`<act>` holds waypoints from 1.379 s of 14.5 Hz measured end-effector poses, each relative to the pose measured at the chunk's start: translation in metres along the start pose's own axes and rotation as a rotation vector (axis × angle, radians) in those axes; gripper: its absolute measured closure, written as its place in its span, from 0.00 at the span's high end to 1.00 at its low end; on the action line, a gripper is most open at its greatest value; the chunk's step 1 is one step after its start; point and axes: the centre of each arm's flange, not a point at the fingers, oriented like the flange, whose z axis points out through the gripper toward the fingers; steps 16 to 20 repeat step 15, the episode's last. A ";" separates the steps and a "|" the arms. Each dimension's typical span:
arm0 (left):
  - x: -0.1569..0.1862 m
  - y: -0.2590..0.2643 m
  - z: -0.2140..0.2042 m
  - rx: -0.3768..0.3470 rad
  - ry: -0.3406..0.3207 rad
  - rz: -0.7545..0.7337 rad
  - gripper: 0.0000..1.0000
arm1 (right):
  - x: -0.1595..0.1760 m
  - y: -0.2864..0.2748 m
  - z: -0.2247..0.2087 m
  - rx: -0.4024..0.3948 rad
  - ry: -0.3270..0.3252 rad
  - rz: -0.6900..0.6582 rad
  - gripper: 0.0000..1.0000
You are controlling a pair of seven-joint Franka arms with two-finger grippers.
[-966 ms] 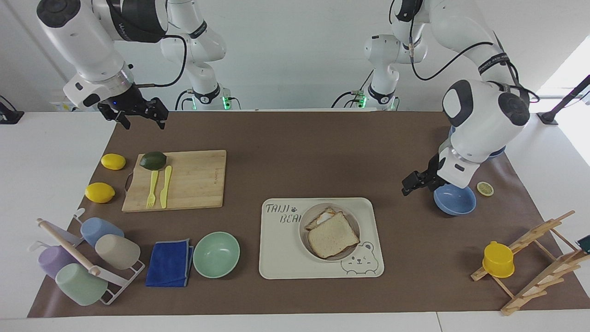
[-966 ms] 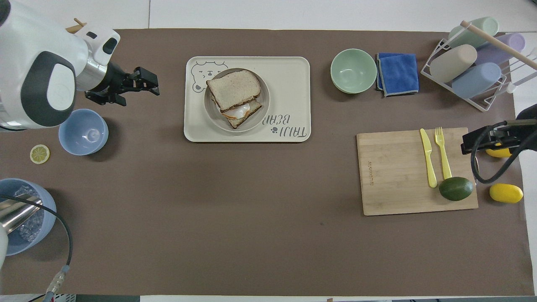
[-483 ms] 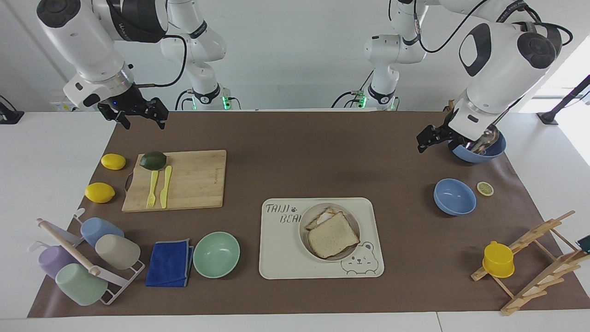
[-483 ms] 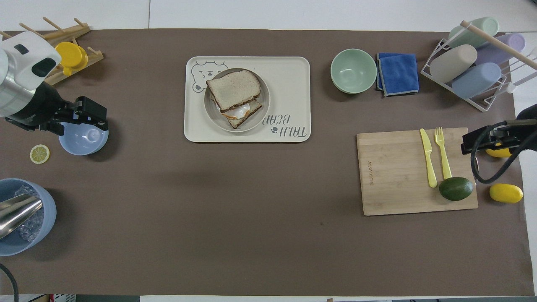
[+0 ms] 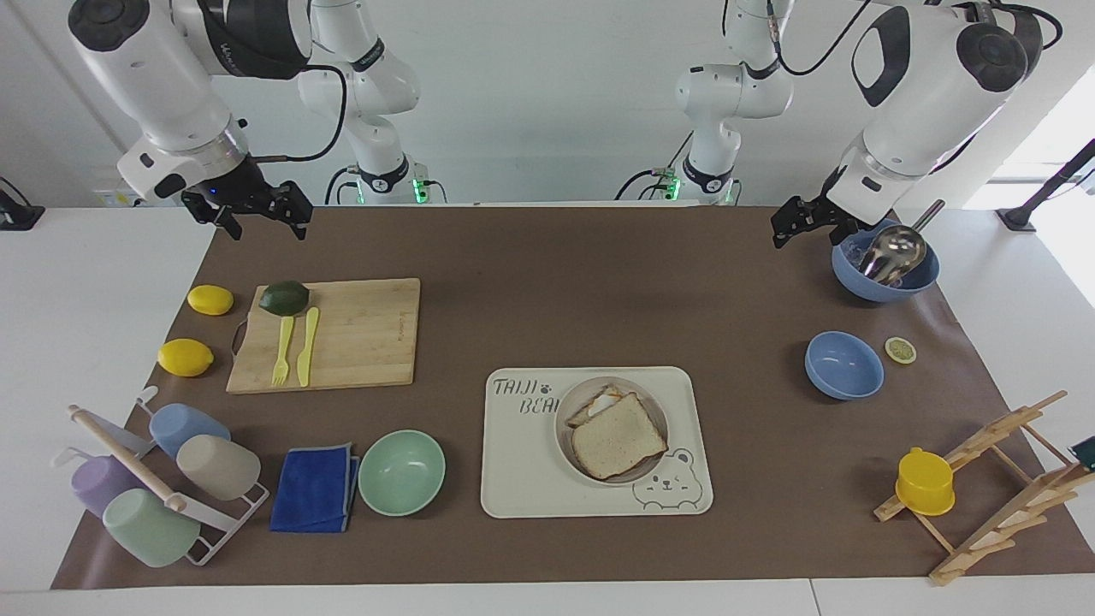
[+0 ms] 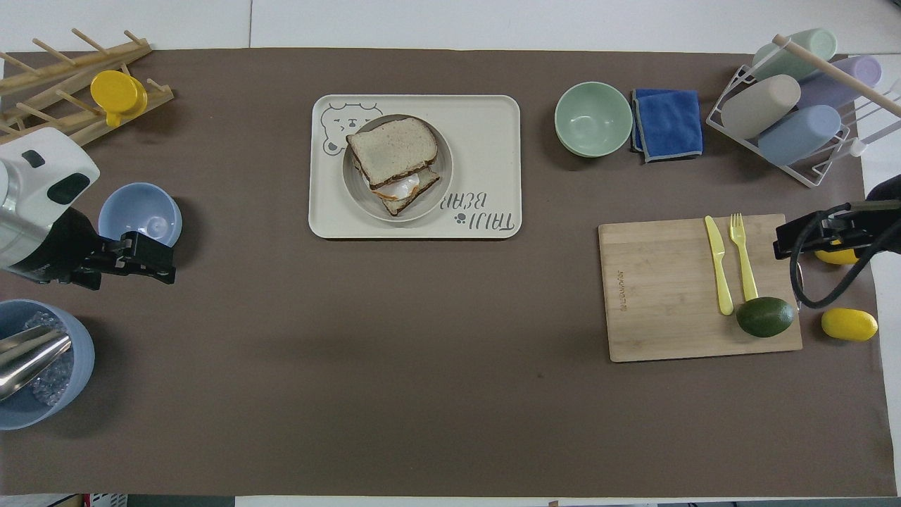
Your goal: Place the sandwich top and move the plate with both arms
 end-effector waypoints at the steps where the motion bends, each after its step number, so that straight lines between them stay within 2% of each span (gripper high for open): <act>1: 0.001 0.000 -0.004 -0.002 0.015 0.001 1.00 | 0.000 0.000 0.000 0.000 0.000 0.000 1.00; 5: 0.002 0.001 -0.023 -0.006 0.054 0.003 1.00 | 0.000 0.000 0.000 0.000 0.000 0.000 1.00; 20: 0.003 0.002 -0.023 -0.006 0.055 0.005 1.00 | 0.000 0.000 0.000 0.000 0.000 0.000 1.00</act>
